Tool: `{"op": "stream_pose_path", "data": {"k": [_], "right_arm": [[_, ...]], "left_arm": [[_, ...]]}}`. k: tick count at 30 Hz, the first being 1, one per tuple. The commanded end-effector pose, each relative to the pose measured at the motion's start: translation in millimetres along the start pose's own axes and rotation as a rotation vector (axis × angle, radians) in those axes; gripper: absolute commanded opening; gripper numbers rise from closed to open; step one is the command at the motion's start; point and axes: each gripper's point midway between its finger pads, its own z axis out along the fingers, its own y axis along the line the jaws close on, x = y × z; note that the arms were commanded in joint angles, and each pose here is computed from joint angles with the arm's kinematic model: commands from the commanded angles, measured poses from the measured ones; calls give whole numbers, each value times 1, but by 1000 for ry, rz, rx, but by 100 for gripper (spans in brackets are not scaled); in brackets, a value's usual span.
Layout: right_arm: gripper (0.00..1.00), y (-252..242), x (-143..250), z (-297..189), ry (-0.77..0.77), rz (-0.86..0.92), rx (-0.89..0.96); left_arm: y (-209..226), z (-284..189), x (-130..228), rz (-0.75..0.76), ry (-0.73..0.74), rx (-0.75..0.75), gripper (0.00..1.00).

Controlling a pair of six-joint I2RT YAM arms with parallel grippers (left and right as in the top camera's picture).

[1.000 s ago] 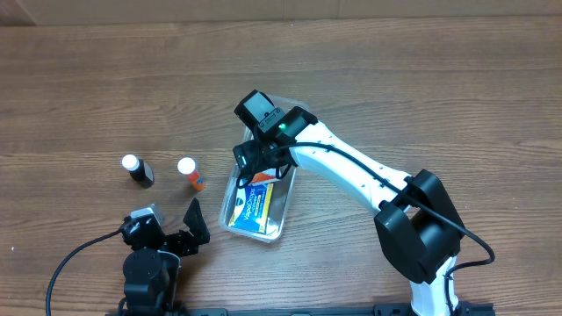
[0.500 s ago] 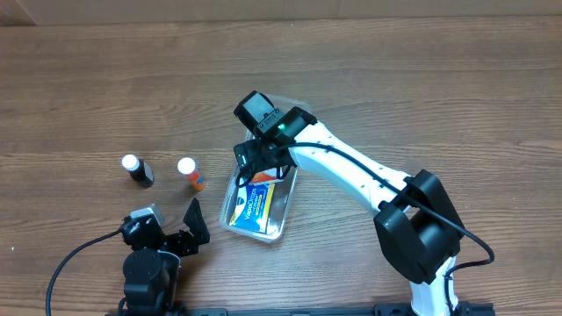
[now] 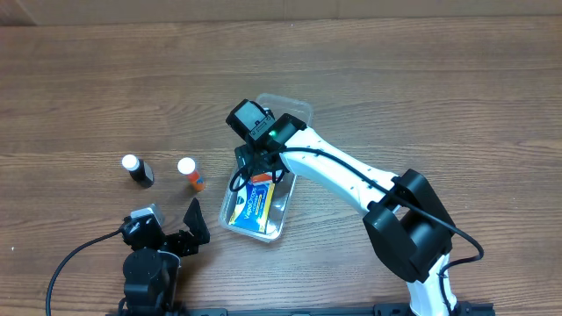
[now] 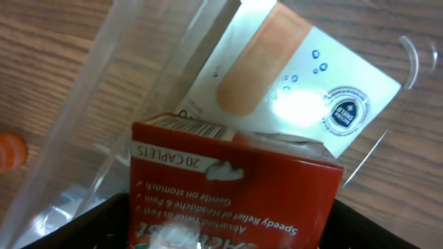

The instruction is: Pack container

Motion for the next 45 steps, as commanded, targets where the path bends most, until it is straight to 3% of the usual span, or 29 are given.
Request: {"op": "stream_pose_path", "data": {"k": [1, 7, 13, 24, 26, 27, 30, 37, 40, 44, 45], "right_arm": [[75, -9, -3, 6, -10, 20, 38], [72, -11, -8, 1, -22, 20, 56], [72, 0, -43, -39, -97, 112, 14], [69, -8, -71, -46, -137, 493, -78], [74, -8, -71, -46, -139, 493, -79], [84, -8, -71, -46, -136, 492, -77], [100, -8, -73, -55, -155, 428, -82], [100, -68, -92, -186, -341, 377, -95], [90, -160, -70, -256, -401, 524, -40], [78, -200, -46, -277, -376, 518, -24], [67, -209, -38, -278, -349, 528, -21]], "left_arm": [[0, 0, 0, 17, -5, 1, 100], [0, 0, 0, 16, -5, 1, 100], [0, 0, 0, 16, -5, 1, 100], [0, 0, 0, 16, -5, 1, 100], [0, 0, 0, 17, -5, 1, 100], [0, 0, 0, 17, -5, 1, 100], [0, 0, 0, 17, -5, 1, 100], [0, 0, -1, 16, -5, 1, 100], [0, 0, 0, 17, -5, 1, 100], [-1, 0, -6, 14, -28, 6, 100], [-2, 0, -7, 14, -31, 8, 100]]}}
